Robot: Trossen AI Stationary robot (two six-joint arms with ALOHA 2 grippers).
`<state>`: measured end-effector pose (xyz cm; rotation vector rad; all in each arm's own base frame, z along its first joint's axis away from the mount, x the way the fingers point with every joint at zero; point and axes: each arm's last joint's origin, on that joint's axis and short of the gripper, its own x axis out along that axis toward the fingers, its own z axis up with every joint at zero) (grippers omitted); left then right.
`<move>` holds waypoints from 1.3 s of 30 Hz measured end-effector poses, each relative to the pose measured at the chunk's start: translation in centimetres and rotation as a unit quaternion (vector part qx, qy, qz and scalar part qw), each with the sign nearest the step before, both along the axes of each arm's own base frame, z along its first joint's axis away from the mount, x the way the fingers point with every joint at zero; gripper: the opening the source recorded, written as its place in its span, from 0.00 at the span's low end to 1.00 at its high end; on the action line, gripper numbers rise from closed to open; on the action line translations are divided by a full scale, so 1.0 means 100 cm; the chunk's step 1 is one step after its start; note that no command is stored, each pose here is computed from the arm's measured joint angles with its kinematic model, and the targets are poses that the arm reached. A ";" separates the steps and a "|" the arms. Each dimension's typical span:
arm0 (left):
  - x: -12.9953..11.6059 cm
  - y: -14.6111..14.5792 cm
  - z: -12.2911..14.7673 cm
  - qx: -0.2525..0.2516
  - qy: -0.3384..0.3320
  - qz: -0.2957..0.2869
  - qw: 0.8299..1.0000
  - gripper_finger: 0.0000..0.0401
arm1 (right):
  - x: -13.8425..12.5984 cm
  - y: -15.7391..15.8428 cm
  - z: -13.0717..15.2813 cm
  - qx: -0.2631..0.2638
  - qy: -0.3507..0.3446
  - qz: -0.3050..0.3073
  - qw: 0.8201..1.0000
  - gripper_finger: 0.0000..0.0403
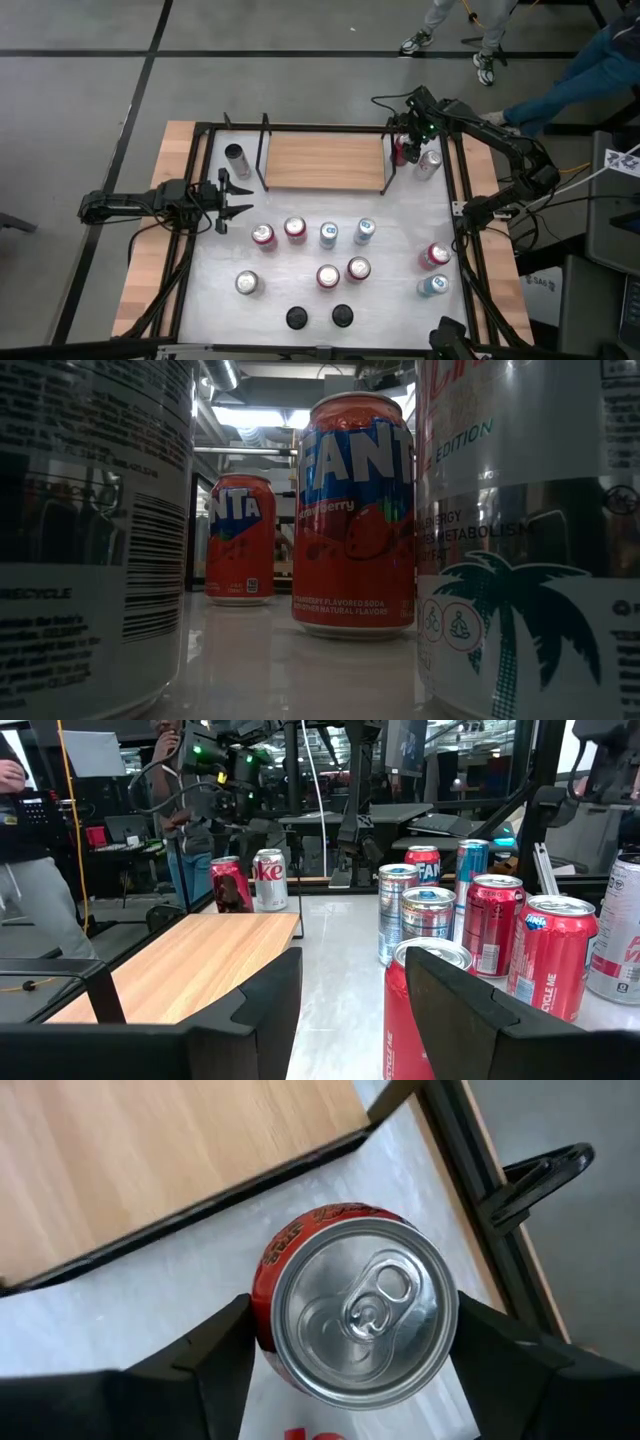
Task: Place canned beverage on shelf
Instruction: Put the red and black soda can on the shelf
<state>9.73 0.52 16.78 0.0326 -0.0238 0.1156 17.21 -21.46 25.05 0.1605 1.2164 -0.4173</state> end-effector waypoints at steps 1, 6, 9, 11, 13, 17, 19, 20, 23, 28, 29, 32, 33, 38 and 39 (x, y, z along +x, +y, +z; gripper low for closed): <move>0.000 0.000 0.000 0.000 0.000 0.000 1.000 0.43 | 0.001 -0.001 0.005 -0.004 -0.003 0.000 1.000 0.68; 0.000 0.000 0.000 0.000 0.000 0.000 1.000 0.43 | 0.000 0.000 0.020 0.002 0.004 -0.001 1.000 0.68; 0.000 0.000 0.000 0.000 0.000 0.000 1.000 0.43 | 0.000 -0.001 0.030 -0.005 0.002 -0.002 1.000 0.68; 0.000 0.000 0.000 0.000 0.000 0.000 1.000 0.43 | 0.000 0.000 0.036 -0.006 0.004 -0.002 1.000 0.68; 0.000 0.000 0.000 0.000 0.000 0.000 1.000 0.43 | -0.001 0.000 0.042 -0.008 0.009 -0.004 1.000 0.68; 0.000 0.000 0.000 0.000 0.000 0.000 1.000 0.43 | 0.000 -0.001 0.054 -0.020 0.002 -0.005 1.000 0.68; 0.000 0.000 0.000 0.000 0.000 0.000 1.000 0.43 | -0.001 -0.001 0.061 -0.025 0.006 -0.007 1.000 0.68; 0.000 0.000 0.000 0.000 0.000 0.000 1.000 0.43 | -0.001 -0.001 0.065 -0.029 0.006 -0.008 1.000 0.68; 0.000 0.000 0.000 0.000 0.000 0.000 1.000 0.43 | -0.001 -0.001 0.077 -0.040 0.002 -0.010 0.999 0.68; 0.000 0.000 0.000 0.000 0.000 0.000 1.000 0.43 | -0.005 0.001 0.098 -0.059 0.015 -0.019 0.998 0.68; 0.000 0.000 0.000 0.000 0.000 0.000 1.000 0.43 | -0.005 0.001 0.102 -0.064 0.016 -0.021 0.998 0.68; 0.000 0.000 0.000 0.000 0.000 0.000 1.000 0.43 | -0.007 0.003 0.114 -0.074 0.018 -0.024 0.997 0.68; 0.000 0.000 0.000 0.000 0.000 0.000 1.000 0.43 | -0.008 0.004 0.118 -0.076 0.016 -0.025 0.997 0.68; 0.000 0.000 0.000 0.000 0.000 0.000 1.000 0.43 | -0.010 0.007 0.142 -0.101 -0.007 -0.028 0.994 0.68; 0.000 0.000 0.000 0.000 0.000 0.000 1.000 0.43 | -0.010 0.007 0.147 -0.107 -0.011 -0.029 0.994 0.68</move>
